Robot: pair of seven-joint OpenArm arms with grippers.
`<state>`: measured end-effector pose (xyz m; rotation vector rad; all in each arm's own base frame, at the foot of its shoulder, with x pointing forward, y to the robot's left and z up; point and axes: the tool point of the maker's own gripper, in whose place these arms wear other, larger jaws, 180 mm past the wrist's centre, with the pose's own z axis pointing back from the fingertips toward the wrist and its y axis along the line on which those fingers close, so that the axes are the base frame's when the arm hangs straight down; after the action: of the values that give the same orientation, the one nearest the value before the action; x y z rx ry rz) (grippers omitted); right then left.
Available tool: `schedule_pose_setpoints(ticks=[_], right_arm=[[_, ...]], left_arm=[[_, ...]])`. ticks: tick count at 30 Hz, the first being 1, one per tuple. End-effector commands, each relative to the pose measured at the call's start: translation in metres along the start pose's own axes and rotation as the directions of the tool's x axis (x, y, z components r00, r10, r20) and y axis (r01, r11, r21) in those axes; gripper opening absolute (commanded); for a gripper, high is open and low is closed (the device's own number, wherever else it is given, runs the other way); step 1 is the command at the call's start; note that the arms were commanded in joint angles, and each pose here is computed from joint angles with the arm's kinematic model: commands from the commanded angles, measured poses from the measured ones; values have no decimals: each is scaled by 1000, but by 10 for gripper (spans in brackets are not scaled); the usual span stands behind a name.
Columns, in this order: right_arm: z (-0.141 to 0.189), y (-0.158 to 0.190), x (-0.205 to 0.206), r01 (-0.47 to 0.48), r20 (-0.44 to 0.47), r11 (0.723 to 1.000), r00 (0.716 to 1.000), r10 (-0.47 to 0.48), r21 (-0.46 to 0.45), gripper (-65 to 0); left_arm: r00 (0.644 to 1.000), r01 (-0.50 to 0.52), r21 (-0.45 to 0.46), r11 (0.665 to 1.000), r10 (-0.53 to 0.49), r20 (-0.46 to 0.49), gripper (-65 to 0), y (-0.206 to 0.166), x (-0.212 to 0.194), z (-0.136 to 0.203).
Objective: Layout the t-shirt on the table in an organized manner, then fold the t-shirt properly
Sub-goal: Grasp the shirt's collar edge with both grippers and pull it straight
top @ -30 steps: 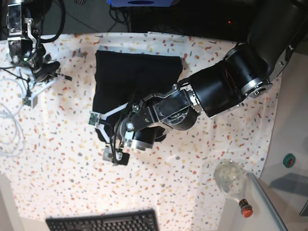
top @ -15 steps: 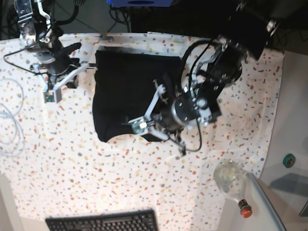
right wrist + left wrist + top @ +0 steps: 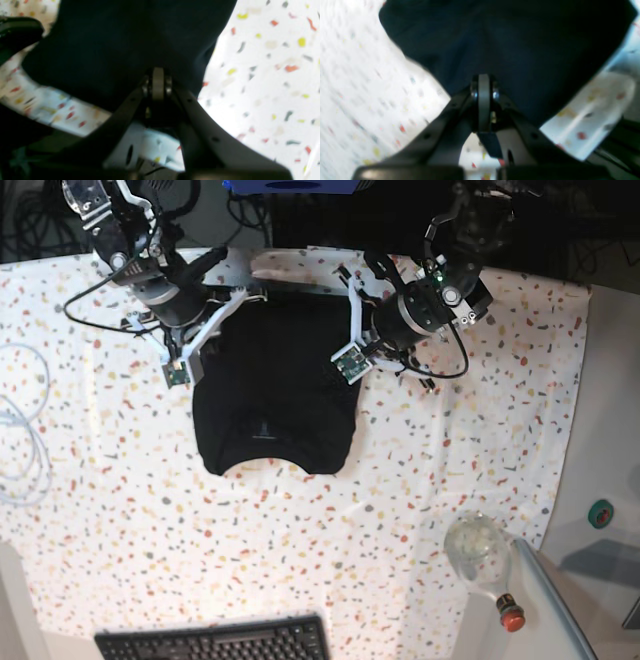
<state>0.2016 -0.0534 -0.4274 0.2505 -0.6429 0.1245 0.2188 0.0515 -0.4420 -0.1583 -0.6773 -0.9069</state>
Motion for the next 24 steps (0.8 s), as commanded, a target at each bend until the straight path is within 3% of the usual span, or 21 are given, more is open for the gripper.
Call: schedule_pose_setpoints(ticks=[1,6,11,18,24], right_arm=[[0,-1,2,-2,15,1000,1000,2,-2,-650],[-18,-21,-31,3,-34,999,999,-5,-54,-650],[-20,-25,-43,8,-35,998,999,-11,-67,-650],[11,-7,0,-11,95,1000,995,12,-13,-650],[-6,-11,-4,-26,40,999,999,27,-20,-650]], left_arm=[[1000,-7,-5,1000,7,4,-650,-2,-1,-1],[998,-33,-35,999,31,-63,-650,-13,-27,-9],[998,-40,-13,999,40,-50,-650,-5,-24,-6],[997,23,60,998,-27,66,-650,13,26,22],[1000,-16,16,1000,16,7,-650,-3,6,5]])
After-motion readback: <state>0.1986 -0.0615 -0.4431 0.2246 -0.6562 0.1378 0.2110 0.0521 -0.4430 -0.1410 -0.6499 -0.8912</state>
